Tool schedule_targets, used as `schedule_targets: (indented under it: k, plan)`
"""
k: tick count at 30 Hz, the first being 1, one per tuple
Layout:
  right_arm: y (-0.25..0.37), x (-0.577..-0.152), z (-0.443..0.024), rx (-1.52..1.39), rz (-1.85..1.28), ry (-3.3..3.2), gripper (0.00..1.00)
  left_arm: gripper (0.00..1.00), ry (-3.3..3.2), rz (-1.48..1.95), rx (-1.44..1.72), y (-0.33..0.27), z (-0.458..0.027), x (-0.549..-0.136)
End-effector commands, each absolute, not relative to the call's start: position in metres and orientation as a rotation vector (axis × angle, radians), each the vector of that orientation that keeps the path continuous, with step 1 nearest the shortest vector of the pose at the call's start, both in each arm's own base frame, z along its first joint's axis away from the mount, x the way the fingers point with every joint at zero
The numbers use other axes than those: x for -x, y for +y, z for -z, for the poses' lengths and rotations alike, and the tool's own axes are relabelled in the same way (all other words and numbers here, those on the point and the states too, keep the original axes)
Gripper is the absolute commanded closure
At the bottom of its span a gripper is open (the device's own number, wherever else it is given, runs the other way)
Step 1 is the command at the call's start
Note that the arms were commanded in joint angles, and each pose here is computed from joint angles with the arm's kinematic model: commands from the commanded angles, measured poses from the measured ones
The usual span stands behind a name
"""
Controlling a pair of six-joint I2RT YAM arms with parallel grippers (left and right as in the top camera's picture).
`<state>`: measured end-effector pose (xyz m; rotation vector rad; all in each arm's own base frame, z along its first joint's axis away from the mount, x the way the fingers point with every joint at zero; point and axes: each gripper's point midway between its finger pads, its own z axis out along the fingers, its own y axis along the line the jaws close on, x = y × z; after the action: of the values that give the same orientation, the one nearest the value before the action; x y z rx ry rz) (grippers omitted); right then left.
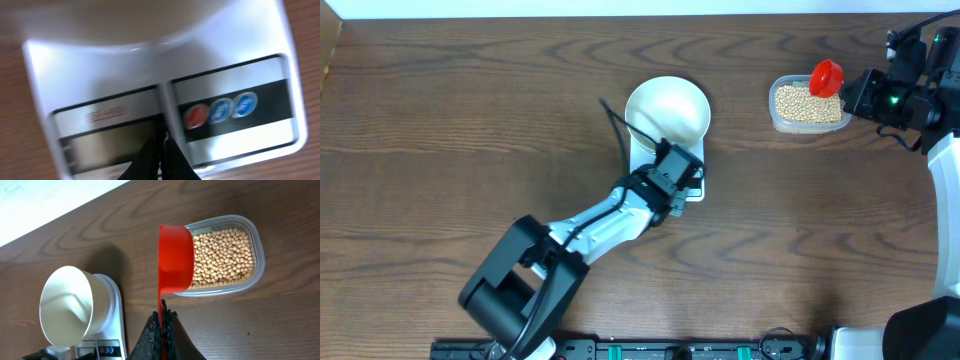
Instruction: Scoop item into bowl and weigh 50g on scale
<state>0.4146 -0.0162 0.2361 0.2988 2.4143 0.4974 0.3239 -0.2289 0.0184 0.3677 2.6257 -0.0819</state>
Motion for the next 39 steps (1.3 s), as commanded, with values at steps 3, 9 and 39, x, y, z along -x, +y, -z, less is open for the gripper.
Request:
schedule_targets:
  k: [3, 9, 39]
  plan:
    - [-0.018, -0.416, -0.242, -0.279, -0.484, 2.401, 0.99, 0.93, 2.535, 0.144, -0.317, -0.225, -0.061, -0.332]
    - [-0.018, -0.416, -0.242, -0.279, -0.484, 2.401, 0.99, 0.93, 2.425, 0.221, -0.281, -0.224, -0.113, -0.333]
    - [-0.082, -0.456, -0.275, -0.745, -0.258, 2.087, 0.99, 0.93, 1.895, 0.033, 1.130, 0.093, -0.175, -0.402]
